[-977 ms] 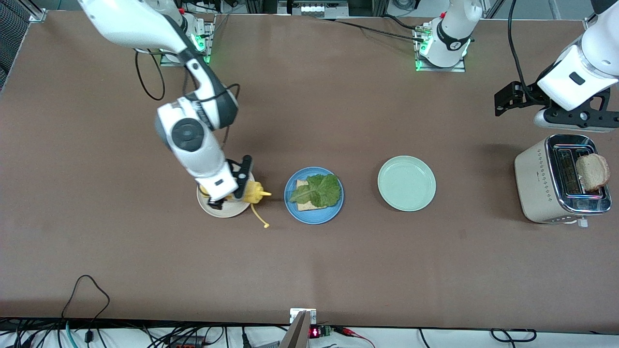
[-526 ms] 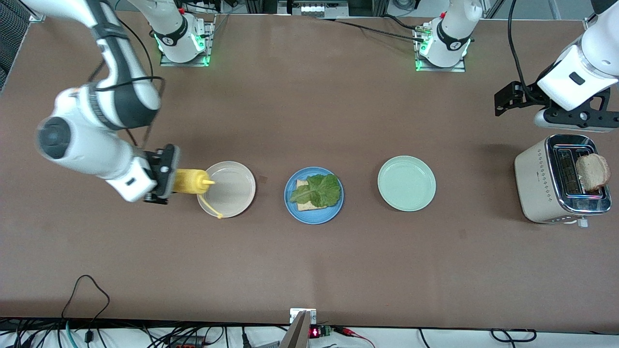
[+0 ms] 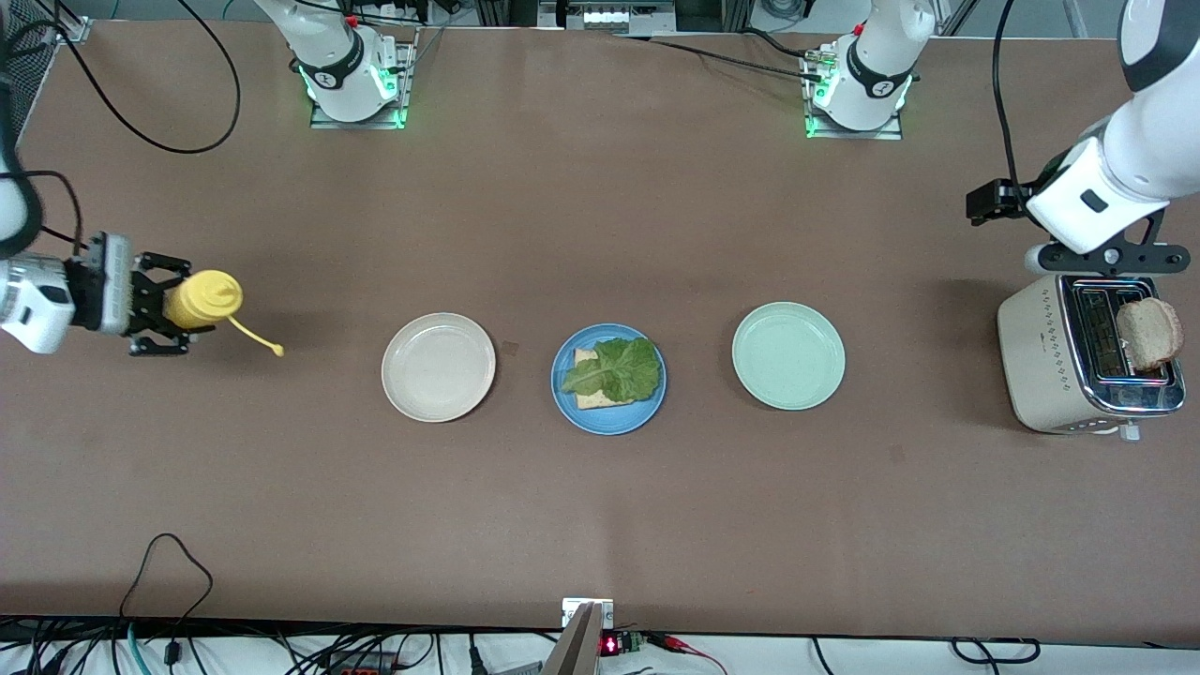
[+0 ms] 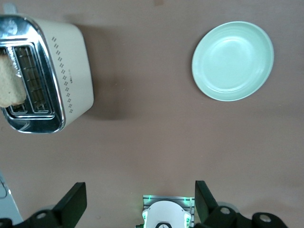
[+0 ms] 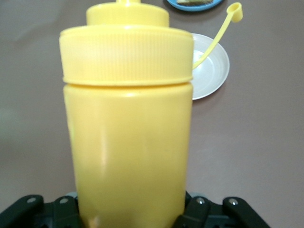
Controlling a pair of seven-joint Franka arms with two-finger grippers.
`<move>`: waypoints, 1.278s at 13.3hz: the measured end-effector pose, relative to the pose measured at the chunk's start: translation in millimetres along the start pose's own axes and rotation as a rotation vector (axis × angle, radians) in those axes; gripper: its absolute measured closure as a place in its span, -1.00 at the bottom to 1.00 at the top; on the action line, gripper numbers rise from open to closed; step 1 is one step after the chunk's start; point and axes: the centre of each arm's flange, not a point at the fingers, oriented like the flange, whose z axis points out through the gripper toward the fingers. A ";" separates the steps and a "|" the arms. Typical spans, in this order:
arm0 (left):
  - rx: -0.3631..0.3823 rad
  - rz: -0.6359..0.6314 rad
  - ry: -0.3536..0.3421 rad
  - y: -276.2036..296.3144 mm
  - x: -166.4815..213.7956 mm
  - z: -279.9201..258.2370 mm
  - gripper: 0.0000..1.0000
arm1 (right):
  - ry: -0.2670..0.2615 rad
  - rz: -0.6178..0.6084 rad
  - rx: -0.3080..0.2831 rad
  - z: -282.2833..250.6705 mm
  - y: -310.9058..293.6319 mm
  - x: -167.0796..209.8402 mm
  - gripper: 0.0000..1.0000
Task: Make sandwich in blue plate with both arms
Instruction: 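Return the yellow bottle to its spot with the right gripper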
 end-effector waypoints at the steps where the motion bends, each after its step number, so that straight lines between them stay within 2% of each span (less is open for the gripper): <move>1: -0.007 -0.026 -0.020 -15.4 6.1 8.6 -1.00 | 0.062 -0.022 -0.006 -1.6 -11.8 -23.9 0.00; 4: -0.034 -0.096 -0.086 -65.1 38.5 44.4 -1.00 | 0.206 -0.100 -0.051 9.6 -38.4 -95.8 0.00; 7: -0.053 -0.117 -0.116 -132.8 63.4 78.0 -1.00 | 0.347 -0.120 -0.090 44.3 -56.6 -153.5 0.00; 9: -0.054 -0.050 -0.051 -186.4 71.2 90.4 -1.00 | 0.463 -0.122 -0.114 79.1 -60.4 -177.9 0.00; 12: -0.055 0.057 0.034 -240.2 72.1 101.1 -1.00 | 0.581 -0.112 -0.119 122.2 -66.7 -207.3 0.00; 14: -0.059 0.095 0.055 -270.5 75.5 121.2 -0.89 | 0.645 -0.103 -0.123 134.1 -69.6 -220.8 0.00; 17: -0.085 0.127 0.060 -301.9 86.0 162.2 -0.79 | 0.707 -0.086 -0.129 148.4 -72.8 -237.1 0.00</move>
